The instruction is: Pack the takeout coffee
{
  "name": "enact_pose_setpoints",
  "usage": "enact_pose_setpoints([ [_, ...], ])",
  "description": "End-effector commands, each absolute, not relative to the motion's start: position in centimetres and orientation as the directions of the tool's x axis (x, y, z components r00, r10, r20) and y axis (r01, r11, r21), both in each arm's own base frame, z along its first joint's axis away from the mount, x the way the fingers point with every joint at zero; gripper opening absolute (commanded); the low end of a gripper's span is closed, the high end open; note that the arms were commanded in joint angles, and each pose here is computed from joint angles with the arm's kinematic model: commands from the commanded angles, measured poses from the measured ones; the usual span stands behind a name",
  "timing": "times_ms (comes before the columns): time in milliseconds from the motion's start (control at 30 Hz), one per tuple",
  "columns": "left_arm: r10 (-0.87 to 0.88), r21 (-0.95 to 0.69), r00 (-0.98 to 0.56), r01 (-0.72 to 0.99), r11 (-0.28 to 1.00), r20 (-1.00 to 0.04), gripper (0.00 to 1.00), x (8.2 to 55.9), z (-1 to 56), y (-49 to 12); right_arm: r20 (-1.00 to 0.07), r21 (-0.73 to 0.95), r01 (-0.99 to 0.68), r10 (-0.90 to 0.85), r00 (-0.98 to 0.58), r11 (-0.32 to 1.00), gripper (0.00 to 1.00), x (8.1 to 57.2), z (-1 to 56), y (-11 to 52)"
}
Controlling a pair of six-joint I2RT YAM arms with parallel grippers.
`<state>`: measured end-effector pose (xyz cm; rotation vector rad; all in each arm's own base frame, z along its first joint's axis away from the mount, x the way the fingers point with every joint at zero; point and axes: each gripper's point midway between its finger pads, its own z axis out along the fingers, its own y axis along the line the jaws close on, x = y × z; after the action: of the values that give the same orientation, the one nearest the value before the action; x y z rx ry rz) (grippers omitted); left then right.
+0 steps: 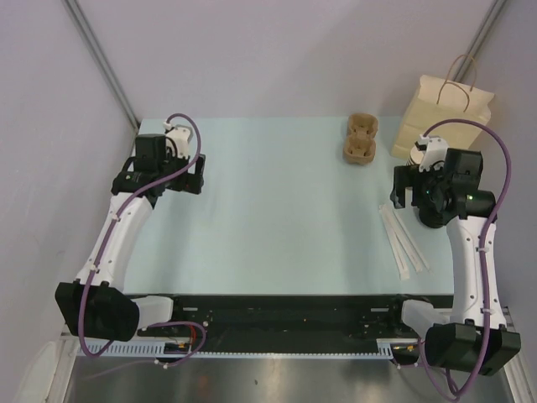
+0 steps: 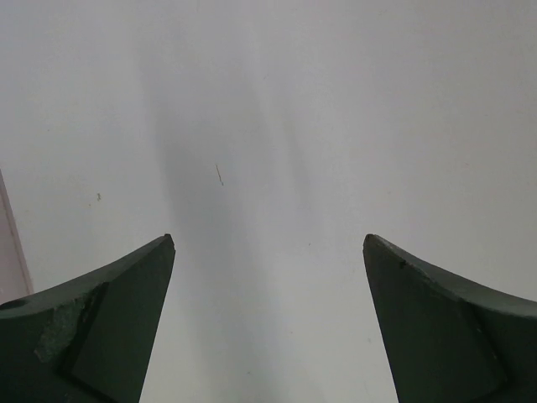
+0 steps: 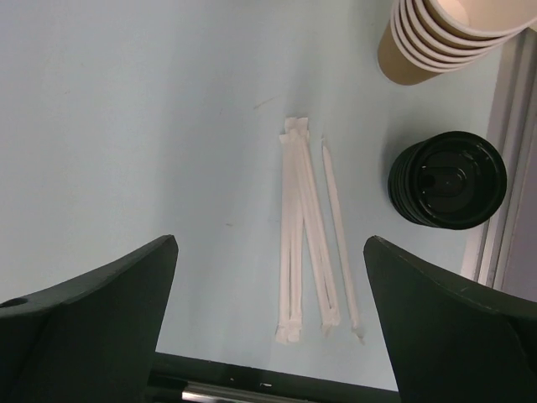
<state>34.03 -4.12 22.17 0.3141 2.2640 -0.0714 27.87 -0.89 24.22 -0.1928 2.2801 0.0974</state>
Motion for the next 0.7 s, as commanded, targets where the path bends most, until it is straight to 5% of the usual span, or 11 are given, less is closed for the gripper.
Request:
enact_pose_setpoints([
  [0, 0.216, 0.089, -0.537, 0.252, 0.964, -0.815, 1.00, 34.8, 24.8, -4.3, -0.782, -0.029, -0.111, -0.092, -0.616, 0.993, 1.00, 29.5, 25.4, -2.5],
  [500, 0.208, 0.058, -0.399, 0.356, 0.933, -0.893, 0.99, 36.1, 29.3, -7.8, -0.792, 0.140, 0.204, 0.233, -0.564, 0.969, 0.97, 35.9, 27.1, -10.9],
  [667, 0.228, 0.048, -0.369, 0.437, 0.898, -0.901, 1.00, 36.6, 29.4, -11.0, -0.787, 0.158, 0.282, 0.293, -0.543, 0.946, 0.80, 38.5, 26.5, -13.4],
])
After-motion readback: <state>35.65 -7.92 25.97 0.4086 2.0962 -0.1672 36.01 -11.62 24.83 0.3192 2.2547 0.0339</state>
